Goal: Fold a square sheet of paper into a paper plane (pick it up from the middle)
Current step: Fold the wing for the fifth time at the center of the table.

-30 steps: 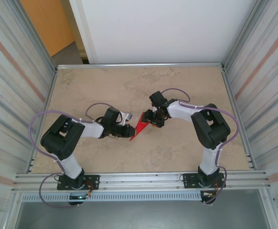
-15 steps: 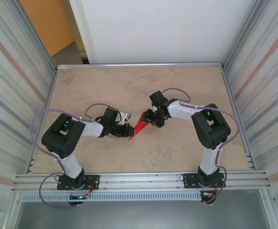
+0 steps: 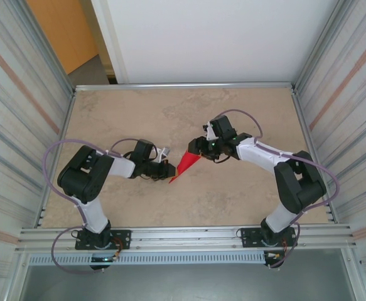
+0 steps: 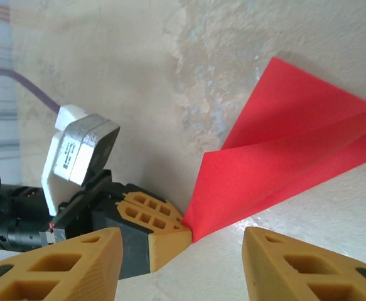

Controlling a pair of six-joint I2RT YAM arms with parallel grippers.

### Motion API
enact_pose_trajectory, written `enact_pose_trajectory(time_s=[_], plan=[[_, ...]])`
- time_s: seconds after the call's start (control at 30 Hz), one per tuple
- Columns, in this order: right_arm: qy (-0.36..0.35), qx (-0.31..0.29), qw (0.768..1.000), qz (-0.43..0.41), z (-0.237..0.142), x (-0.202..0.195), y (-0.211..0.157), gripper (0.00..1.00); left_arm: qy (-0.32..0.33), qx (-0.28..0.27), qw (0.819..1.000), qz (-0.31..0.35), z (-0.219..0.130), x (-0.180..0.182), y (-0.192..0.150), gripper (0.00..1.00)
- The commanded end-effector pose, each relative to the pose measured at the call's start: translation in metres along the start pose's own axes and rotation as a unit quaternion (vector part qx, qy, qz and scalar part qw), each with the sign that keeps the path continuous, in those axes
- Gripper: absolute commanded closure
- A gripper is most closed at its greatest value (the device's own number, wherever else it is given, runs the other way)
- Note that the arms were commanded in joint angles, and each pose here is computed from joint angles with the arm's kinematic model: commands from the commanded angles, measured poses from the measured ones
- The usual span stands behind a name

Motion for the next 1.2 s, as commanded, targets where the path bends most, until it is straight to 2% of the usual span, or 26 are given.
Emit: enact_pose_trajectory(time_s=[0.0,0.17,0.3,0.87,1.17], plan=[[0.029,0.032,0.999,-0.019,0.018,0.009,-0.01,0.53,0.007,0.037,0.998,-0.055,0.004,0.011,-0.017,0.9],[0.033,0.054,0.998,-0.014,0.04,0.011,-0.01,0.61,0.0,0.039,0.996,-0.076,0.003,0.012,-0.016,0.9],[0.029,0.062,0.998,-0.003,0.052,0.006,-0.008,0.64,-0.001,0.041,0.996,-0.084,0.003,0.012,-0.015,0.9],[-0.021,0.072,0.997,0.022,0.075,-0.019,-0.003,0.67,-0.005,0.038,0.995,-0.087,0.0,0.008,-0.012,0.88],[-0.036,0.074,0.996,0.029,0.077,-0.026,-0.003,0.67,-0.001,0.024,0.996,-0.081,-0.008,0.0,-0.006,0.8]])
Point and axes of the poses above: each hand's point on the last joint's axis, 136 mm out from that joint toward the fingers, its own z axis out along the fingers, its own x axis along the line the jaws close on, y = z × x, the point moved 3 cm from there along -z, back along the fingers, and after that the axes turned 5 degrees about z, right-handed, at the moved point
